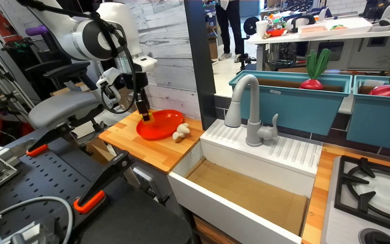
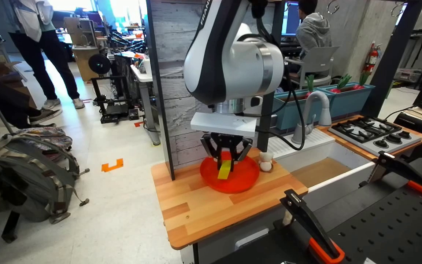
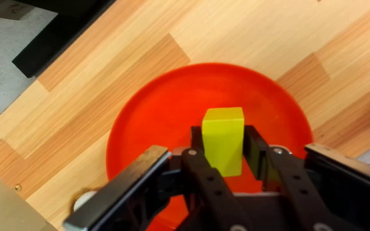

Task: Move the teddy bear to the right

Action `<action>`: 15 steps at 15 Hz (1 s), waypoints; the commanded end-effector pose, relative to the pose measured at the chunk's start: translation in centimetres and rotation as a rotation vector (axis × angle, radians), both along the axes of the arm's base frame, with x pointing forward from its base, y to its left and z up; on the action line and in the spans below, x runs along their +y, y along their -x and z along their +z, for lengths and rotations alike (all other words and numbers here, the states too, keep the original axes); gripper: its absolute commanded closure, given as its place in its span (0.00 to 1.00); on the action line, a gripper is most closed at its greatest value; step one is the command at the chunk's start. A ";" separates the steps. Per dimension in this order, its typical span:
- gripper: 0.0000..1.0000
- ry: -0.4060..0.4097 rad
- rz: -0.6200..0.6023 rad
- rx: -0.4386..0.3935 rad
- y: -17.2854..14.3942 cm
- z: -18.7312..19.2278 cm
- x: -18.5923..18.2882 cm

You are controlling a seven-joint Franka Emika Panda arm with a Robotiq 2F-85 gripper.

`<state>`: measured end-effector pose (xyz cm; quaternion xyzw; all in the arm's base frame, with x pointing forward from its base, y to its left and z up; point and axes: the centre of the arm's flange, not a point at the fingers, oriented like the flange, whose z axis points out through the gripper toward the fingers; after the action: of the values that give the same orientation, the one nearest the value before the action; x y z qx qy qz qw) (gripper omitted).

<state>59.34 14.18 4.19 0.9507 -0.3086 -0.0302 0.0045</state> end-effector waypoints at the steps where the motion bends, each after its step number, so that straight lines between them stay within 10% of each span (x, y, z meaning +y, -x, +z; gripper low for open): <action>1: 0.90 0.055 0.102 -0.021 3.1 2.9 2.9; 15: 0.90 0.111 0.412 0.087 1.4 -1.3 10.7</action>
<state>56.05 23.66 4.67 0.9877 -0.1377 -0.0389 0.0624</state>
